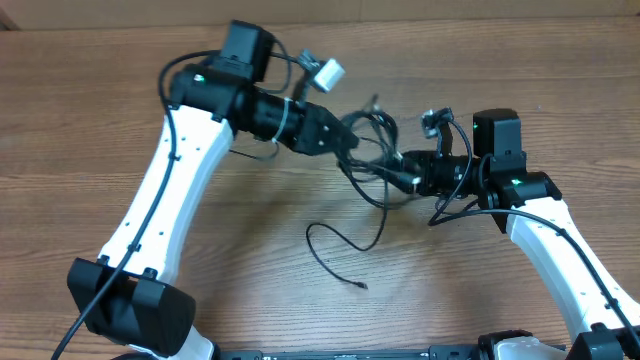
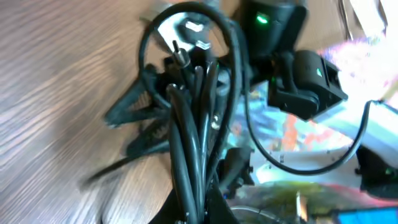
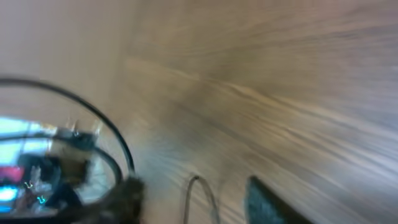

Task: Untangle cables

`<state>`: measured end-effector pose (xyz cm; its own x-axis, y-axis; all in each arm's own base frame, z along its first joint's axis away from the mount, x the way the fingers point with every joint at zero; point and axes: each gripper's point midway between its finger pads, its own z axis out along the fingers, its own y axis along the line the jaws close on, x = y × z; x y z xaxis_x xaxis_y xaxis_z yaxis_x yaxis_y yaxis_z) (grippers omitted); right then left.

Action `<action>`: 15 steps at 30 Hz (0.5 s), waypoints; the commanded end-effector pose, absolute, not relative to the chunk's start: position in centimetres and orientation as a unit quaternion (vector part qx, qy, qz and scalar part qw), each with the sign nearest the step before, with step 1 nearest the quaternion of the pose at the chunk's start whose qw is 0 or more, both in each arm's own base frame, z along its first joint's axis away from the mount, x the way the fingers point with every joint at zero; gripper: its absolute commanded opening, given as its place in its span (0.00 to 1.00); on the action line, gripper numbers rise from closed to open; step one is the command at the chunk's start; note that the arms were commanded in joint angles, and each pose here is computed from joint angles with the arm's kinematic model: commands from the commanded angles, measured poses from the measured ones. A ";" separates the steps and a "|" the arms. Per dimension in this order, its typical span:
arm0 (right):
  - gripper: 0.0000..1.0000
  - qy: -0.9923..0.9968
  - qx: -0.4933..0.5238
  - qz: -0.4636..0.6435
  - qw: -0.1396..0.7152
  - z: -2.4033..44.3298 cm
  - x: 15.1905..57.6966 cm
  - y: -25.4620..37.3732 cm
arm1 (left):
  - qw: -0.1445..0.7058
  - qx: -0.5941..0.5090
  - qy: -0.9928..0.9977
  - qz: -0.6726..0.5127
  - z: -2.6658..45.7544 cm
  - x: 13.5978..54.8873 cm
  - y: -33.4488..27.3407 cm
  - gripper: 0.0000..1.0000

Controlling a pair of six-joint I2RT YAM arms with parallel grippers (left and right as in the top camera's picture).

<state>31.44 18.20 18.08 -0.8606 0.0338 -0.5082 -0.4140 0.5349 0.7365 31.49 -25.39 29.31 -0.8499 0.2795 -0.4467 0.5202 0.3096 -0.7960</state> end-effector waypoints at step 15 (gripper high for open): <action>0.75 0.771 -0.194 0.545 0.266 22.7 30.3 20.1 | 0.101 0.180 0.756 -0.622 34.0 32.3 -23.0 0.04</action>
<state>30.69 19.69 21.09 -0.8131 0.0028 -0.5822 -0.5385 0.3763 0.7539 33.11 -22.77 31.78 -0.9214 0.1480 -0.3594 0.3856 0.2306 -0.8934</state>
